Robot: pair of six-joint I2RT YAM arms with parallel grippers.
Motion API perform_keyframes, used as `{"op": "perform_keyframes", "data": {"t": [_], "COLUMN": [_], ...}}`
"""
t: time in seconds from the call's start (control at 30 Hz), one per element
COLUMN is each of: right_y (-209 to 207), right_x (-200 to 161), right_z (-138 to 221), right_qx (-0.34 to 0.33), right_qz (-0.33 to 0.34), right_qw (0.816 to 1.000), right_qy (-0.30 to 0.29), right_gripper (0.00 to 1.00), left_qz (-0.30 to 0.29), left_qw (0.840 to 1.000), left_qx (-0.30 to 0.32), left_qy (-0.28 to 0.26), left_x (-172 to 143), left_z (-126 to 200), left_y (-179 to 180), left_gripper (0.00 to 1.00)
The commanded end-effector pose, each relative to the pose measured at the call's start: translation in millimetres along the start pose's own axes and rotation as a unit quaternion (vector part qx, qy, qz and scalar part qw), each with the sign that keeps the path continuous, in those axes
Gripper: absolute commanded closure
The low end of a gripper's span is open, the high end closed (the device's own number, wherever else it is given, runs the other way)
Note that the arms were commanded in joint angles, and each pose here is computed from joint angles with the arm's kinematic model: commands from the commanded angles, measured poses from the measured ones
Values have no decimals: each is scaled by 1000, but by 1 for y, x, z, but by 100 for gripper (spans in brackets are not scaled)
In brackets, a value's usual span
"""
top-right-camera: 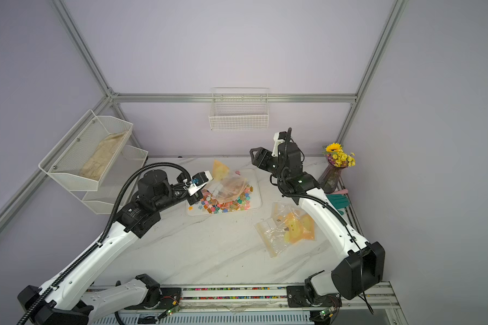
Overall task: Pour candies out of the ziploc bag
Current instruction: Place the ziploc bag in the ziploc bag.
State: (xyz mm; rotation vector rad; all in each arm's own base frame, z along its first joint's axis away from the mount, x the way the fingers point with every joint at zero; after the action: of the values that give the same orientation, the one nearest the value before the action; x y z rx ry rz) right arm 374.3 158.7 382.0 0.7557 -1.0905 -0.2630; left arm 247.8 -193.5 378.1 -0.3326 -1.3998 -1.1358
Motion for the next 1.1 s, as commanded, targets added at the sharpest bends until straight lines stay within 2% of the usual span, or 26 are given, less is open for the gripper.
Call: {"op": "perform_keyframes", "data": {"t": [0.0,0.07,0.17,0.3,0.4,0.57,0.6,0.7,0.77,0.83,0.87,0.97,1.0,1.07], "right_y": [-15,-14,-13,-15,-17,-25,-27,-31,-33,-36,-39,-48,-53,-62], "right_x": [11,13,14,10,6,-2,-4,-8,-10,-12,-14,-20,-23,-25], "right_z": [19,27,35,39,39,37,36,34,32,29,27,18,13,7], "right_qx": [-53,-51,-47,-45,-47,-58,-61,-69,-71,-76,-81,-97,-106,-124], "right_qz": [-8,-8,-12,-18,-19,-17,-17,-17,-15,-12,-11,-6,-6,-6], "right_qw": [998,998,997,998,998,998,998,997,997,997,997,995,994,992], "right_qy": [-37,-47,-51,-48,-41,-30,-28,-26,-22,-17,-14,-4,0,1], "right_gripper": [27,26,26,26,26,26,26,26,26,26,25,24,24,24], "left_qz": [172,239,335,434,471,516,522,524,519,511,508,491,483,466], "left_qw": [978,959,921,872,847,816,810,807,811,814,818,829,835,849], "left_qx": [-110,-147,-196,-226,-244,-248,-253,-245,-227,-218,-210,-196,-187,-160], "left_qy": [-47,-49,-46,2,40,73,81,119,149,166,173,181,184,191], "left_x": [30,27,15,-23,-54,-95,-103,-128,-142,-149,-150,-149,-150,-148], "left_z": [22,21,13,-8,-24,-45,-47,-53,-54,-54,-54,-52,-51,-48], "left_y": [-25,-35,-49,-67,-82,-99,-103,-113,-116,-118,-116,-111,-109,-100], "left_gripper": [100,100,100,100,100,100,97,91,78,74,63,55,44,32]}}
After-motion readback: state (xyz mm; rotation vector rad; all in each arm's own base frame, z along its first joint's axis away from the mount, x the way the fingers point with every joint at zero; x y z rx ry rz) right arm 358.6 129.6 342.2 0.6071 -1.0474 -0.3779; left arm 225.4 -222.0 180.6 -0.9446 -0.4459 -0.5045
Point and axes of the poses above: each gripper's point midway between its finger pads, its own z axis back along the fingers, its own y axis along the line the jaws close on, x = y × z, the point moved 5 cm from there along z, back along the fingers, and after that the axes turned 3 degrees about -z, right-handed, at the moved point
